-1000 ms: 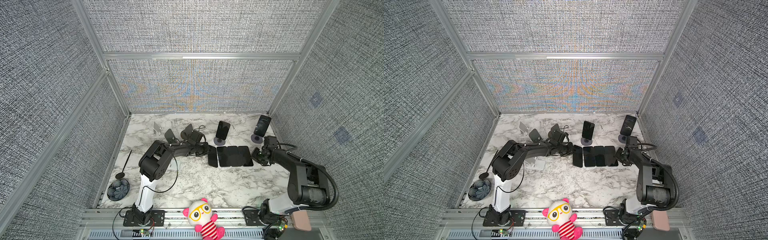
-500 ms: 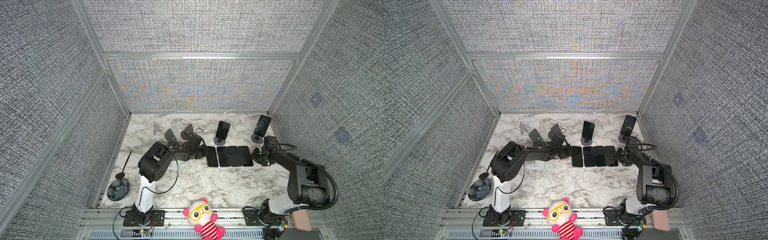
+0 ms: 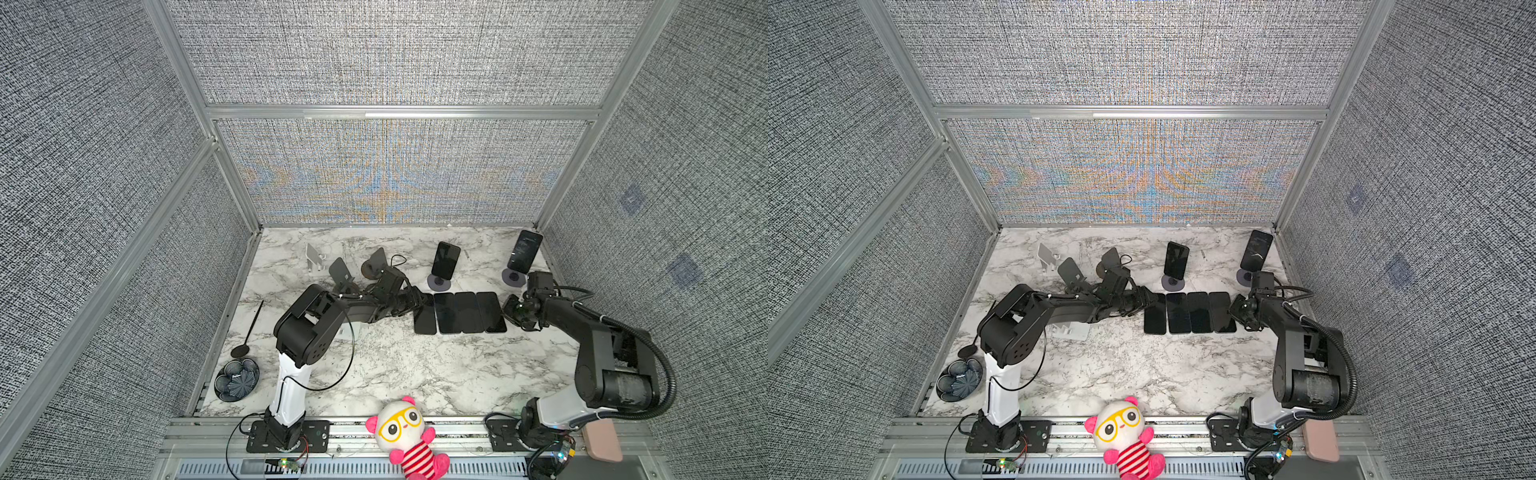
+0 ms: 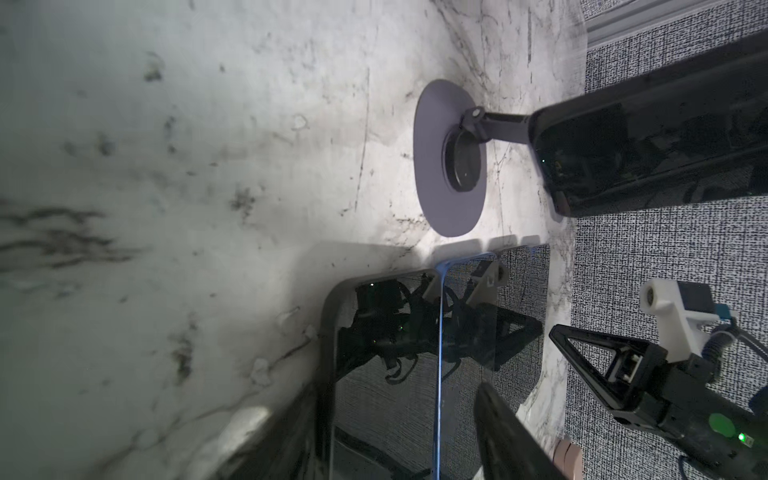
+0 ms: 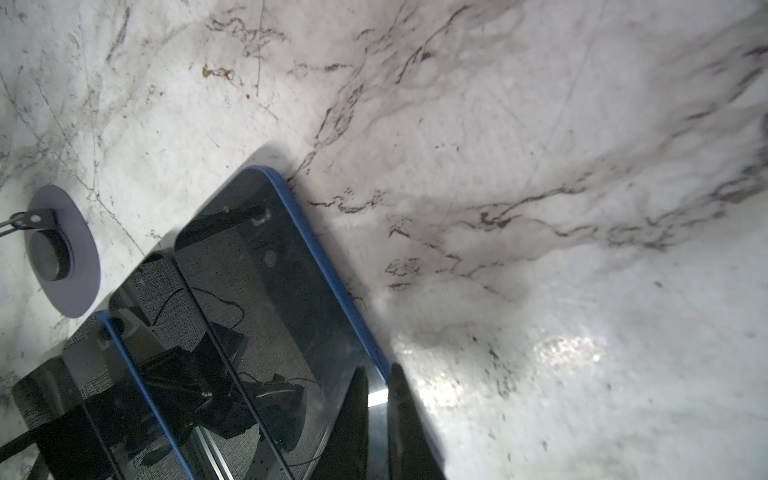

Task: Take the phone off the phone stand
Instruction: 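Lower the black phone flat beside the three phones and open left gripper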

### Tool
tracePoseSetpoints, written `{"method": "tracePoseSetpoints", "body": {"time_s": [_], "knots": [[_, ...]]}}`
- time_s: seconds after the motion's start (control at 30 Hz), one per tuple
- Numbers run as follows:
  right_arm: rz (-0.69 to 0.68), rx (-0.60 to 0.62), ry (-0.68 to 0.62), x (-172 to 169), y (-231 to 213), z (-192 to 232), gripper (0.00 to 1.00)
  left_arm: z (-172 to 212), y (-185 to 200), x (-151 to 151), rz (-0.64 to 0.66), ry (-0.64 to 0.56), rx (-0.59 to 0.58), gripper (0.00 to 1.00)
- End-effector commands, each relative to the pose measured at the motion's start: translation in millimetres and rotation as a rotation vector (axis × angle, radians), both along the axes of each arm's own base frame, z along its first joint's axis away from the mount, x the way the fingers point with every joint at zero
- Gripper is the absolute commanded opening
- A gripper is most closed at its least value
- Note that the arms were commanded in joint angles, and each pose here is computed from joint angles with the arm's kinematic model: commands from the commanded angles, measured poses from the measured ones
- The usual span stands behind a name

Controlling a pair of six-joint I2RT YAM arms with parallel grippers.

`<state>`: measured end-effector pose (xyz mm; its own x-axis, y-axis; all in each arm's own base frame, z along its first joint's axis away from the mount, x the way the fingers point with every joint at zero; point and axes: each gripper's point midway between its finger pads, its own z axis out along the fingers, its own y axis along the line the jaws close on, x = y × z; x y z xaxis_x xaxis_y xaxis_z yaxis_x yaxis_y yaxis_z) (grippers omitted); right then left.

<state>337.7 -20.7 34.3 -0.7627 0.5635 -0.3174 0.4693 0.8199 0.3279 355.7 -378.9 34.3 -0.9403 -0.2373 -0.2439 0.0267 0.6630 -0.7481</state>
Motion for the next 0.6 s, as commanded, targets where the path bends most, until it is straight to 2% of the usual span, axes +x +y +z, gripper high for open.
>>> {"method": "tracePoseSetpoints", "body": {"time_s": [0.0, 0.1, 0.27, 0.3, 0.43, 0.57], "knots": [[0.006, 0.005, 0.002, 0, 1, 1, 0.11, -26, 19, -14, 0.023, 0.080, 0.116, 0.71], [0.006, 0.004, 0.000, 0, 1, 2, 0.11, -26, 24, -17, 0.015, 0.075, 0.153, 0.76], [0.008, 0.002, 0.001, 0, 1, 3, 0.11, -29, 42, -28, -0.005, 0.065, 0.284, 0.83], [0.009, 0.002, 0.000, 0, 1, 3, 0.11, -18, 43, -28, -0.004, 0.046, 0.284, 0.83], [0.015, 0.005, 0.002, 0, 1, 2, 0.11, -16, 45, -39, -0.021, 0.064, 0.269, 0.82], [0.017, 0.004, 0.002, -1, 2, 1, 0.11, -17, 34, -56, -0.060, 0.104, 0.237, 0.74]]}}
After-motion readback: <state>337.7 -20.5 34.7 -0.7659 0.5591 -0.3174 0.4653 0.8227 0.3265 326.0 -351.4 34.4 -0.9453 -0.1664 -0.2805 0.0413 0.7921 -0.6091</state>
